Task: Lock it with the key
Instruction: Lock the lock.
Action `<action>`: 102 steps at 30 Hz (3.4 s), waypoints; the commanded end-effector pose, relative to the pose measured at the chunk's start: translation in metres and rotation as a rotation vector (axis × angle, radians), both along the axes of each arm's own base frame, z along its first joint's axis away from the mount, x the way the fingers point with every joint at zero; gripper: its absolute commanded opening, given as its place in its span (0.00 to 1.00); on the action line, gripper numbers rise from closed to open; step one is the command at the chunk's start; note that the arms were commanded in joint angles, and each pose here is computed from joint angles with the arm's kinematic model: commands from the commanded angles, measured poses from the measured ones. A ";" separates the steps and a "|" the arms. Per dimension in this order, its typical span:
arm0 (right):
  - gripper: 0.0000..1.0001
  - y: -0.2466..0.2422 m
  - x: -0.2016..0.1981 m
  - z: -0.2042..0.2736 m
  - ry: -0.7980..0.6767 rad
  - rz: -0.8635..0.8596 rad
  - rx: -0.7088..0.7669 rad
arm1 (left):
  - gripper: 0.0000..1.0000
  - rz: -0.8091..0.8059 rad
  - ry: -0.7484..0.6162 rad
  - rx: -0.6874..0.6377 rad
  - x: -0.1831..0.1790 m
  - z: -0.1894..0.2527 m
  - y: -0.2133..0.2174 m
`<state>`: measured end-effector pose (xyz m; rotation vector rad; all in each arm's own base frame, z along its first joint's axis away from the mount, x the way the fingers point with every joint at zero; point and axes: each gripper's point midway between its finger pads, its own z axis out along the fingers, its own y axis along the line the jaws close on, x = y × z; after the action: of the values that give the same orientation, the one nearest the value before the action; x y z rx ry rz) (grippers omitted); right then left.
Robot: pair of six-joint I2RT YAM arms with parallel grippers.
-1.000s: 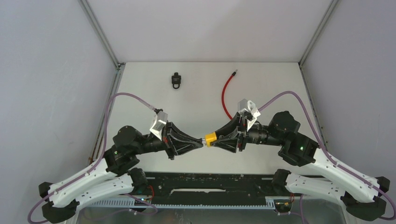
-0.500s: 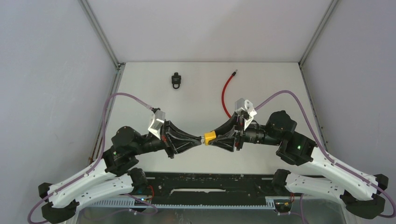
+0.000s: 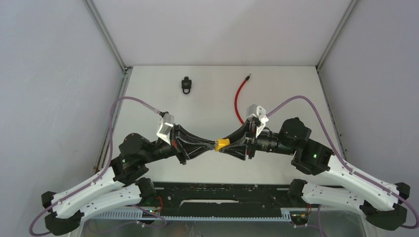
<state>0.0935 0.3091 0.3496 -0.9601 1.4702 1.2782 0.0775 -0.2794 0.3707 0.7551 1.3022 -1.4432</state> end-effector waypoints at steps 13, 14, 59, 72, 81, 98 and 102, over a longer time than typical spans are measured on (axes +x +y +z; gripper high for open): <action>0.00 0.025 -0.015 0.011 0.034 0.102 0.066 | 0.00 -0.025 0.031 0.132 0.002 -0.034 -0.029; 0.00 0.023 -0.013 0.012 0.031 0.089 0.068 | 0.00 -0.023 0.033 0.132 0.002 -0.035 -0.029; 0.00 -0.057 0.024 0.083 -0.009 -0.186 0.303 | 0.20 -0.092 0.099 0.107 -0.015 -0.059 -0.031; 0.00 -0.056 0.007 0.068 -0.043 -0.094 0.231 | 0.63 -0.098 0.082 0.068 -0.020 -0.047 -0.023; 0.00 -0.046 -0.014 0.050 -0.006 0.071 0.154 | 0.63 -0.013 0.031 0.028 -0.013 -0.029 -0.005; 0.00 -0.039 -0.012 0.037 0.027 0.093 0.106 | 0.48 -0.043 0.018 0.010 -0.017 -0.021 -0.007; 0.00 -0.038 -0.012 0.033 0.033 0.099 0.092 | 0.52 -0.035 0.018 0.006 -0.016 -0.019 -0.006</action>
<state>0.0861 0.2725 0.3508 -0.9465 1.5112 1.4192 0.0639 -0.2895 0.3227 0.7845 1.4025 -1.4665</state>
